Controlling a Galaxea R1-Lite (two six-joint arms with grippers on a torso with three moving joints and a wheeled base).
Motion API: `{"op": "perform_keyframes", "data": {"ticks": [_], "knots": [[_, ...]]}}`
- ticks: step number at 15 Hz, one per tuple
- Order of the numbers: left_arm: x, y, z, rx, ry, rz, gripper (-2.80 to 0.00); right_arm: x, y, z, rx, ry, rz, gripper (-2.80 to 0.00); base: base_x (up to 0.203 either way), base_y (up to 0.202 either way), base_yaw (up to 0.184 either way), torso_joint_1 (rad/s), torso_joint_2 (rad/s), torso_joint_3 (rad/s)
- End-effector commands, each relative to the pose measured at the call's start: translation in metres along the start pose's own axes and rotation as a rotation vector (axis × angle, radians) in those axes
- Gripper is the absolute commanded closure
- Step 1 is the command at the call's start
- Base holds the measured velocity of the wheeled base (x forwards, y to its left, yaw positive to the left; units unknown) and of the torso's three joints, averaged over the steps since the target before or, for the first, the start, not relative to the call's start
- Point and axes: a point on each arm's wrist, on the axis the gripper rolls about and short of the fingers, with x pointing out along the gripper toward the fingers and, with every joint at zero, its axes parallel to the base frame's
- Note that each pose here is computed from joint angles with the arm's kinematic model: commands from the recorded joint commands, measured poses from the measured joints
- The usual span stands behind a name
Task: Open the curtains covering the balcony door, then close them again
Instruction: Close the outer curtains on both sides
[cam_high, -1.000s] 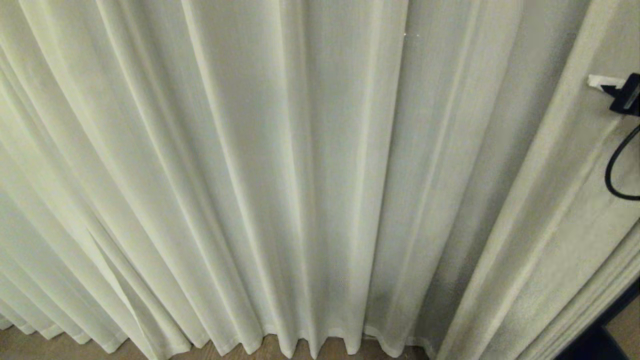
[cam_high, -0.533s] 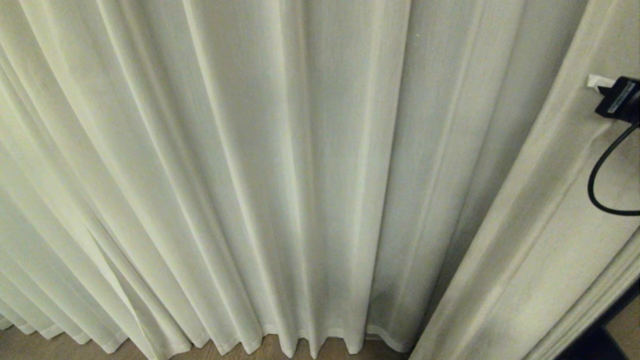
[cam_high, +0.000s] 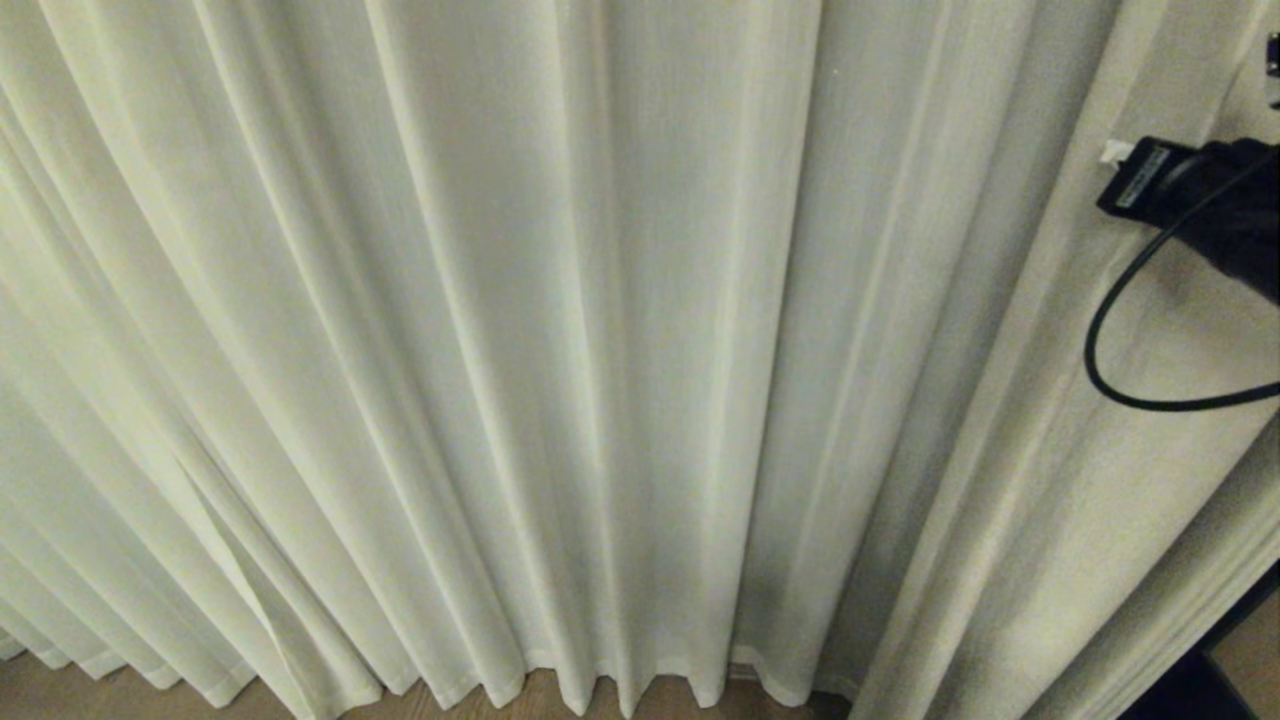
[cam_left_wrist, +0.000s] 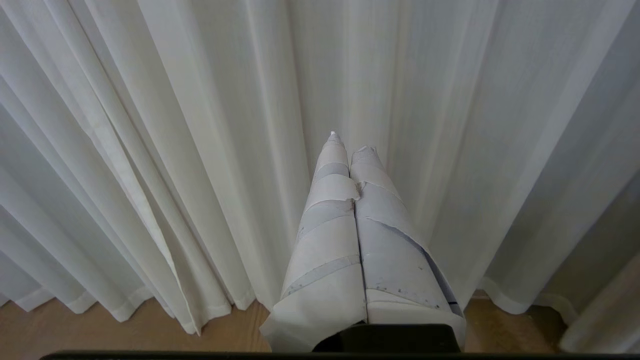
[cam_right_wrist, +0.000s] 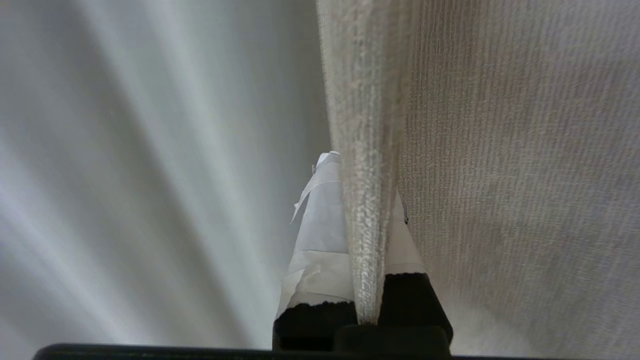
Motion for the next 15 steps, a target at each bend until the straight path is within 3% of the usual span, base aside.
{"op": "perform_keyframes", "data": {"ticks": [1,6,8,11,15], "knots": [[0.0,0.0,0.0,-0.001,-0.001,0.001,0.0,0.005,0.047,-0.016,0.025,0.029,0.037,0.0,0.0,0.0,0.0,0.0,0.0,0.0],[0.0,0.0,0.0,-0.001,-0.001,0.001,0.0,-0.006,0.153,-0.022,0.084,0.015,0.205,0.0,0.0,0.0,0.0,0.0,0.0,0.0],[0.0,0.0,0.0,-0.001,-0.001,0.001,0.0,-0.011,0.189,-0.03,0.067,0.012,0.273,0.0,0.0,0.0,0.0,0.0,0.0,0.0],[0.0,0.0,0.0,-0.001,-0.001,0.001,0.0,-0.018,0.232,-0.05,0.014,-0.025,0.364,0.0,0.0,0.0,0.0,0.0,0.0,0.0],[0.0,0.0,0.0,-0.001,-0.001,0.001,0.0,-0.022,0.27,-0.064,-0.029,-0.062,0.431,0.0,0.0,0.0,0.0,0.0,0.0,0.0]]}}
